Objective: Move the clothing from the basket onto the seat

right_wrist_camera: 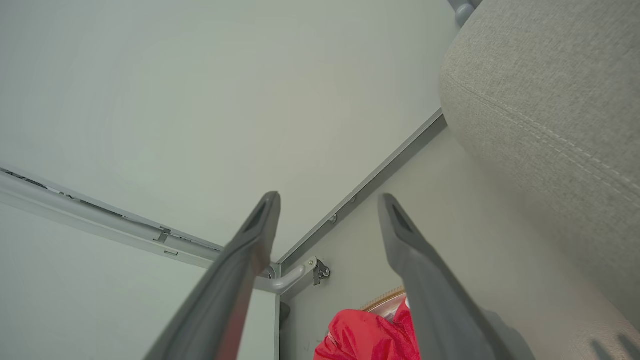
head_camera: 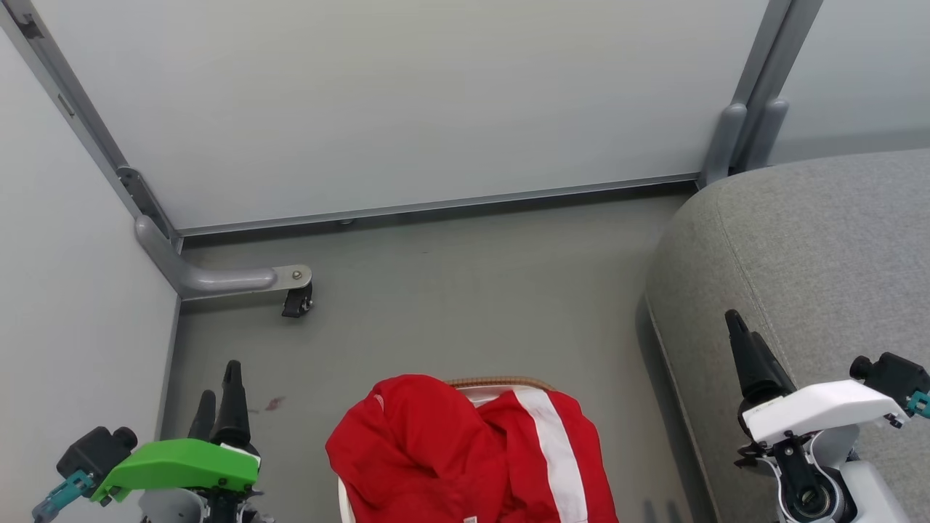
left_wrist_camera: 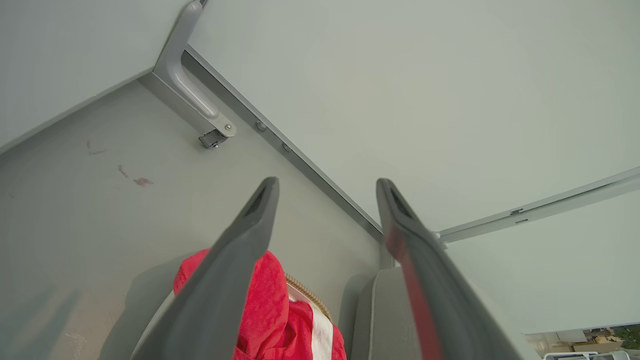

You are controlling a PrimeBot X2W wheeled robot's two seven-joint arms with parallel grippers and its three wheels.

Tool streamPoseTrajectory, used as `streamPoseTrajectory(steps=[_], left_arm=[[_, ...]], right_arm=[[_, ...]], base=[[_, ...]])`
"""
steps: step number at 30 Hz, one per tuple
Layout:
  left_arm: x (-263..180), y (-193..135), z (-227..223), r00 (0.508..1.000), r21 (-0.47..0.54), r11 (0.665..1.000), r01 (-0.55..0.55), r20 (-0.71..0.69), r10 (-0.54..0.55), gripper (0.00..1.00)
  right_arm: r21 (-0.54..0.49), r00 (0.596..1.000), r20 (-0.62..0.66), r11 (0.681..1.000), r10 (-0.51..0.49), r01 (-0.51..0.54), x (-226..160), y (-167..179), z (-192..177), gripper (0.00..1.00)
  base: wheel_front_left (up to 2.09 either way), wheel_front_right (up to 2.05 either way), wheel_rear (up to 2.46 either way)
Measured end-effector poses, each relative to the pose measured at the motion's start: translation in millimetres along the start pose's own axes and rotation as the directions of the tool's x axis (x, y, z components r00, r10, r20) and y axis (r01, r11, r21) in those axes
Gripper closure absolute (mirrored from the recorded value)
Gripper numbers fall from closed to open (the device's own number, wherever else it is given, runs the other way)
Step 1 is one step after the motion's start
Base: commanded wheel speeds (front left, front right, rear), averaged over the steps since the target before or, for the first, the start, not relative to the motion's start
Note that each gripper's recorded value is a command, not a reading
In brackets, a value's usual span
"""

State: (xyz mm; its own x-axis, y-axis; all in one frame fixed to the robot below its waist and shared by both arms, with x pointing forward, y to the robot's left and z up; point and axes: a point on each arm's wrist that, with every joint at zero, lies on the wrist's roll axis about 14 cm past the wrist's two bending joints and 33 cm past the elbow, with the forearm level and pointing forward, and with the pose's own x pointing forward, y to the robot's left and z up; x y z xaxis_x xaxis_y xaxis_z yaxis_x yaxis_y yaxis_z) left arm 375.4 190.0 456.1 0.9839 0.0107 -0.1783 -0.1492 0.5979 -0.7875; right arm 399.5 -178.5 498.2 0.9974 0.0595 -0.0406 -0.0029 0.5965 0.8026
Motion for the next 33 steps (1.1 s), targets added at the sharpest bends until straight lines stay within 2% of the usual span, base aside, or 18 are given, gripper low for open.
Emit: streamPoseTrajectory(steps=[9, 16, 33], left_arm=[[-0.1, 1.3, -4.0, 1.000, 0.143, 0.990, -0.019, -0.001, 0.019, 0.00], [-0.8, 0.2, -7.0, 1.000, 0.249, 0.968, -0.014, -0.004, 0.016, 0.00], [-0.5, -19.0, 1.2, 0.998, 0.457, 0.889, 0.030, 0.038, -0.053, 0.00]], right_arm=[[-0.146, 1.000, -0.001, 0.989, 0.008, -0.009, 1.3, 1.0, -1.1, 0.00], [-0.244, 1.000, -0.005, 0.969, 0.022, -0.023, 1.2, 4.1, -3.5, 0.00], [-0.450, 0.995, 0.015, 0.890, 0.095, -0.078, 8.5, 24.2, 0.9, 0.00]], base=[[0.00, 0.00, 0.00], [0.00, 0.00, 0.00], [0.00, 0.00, 0.00]])
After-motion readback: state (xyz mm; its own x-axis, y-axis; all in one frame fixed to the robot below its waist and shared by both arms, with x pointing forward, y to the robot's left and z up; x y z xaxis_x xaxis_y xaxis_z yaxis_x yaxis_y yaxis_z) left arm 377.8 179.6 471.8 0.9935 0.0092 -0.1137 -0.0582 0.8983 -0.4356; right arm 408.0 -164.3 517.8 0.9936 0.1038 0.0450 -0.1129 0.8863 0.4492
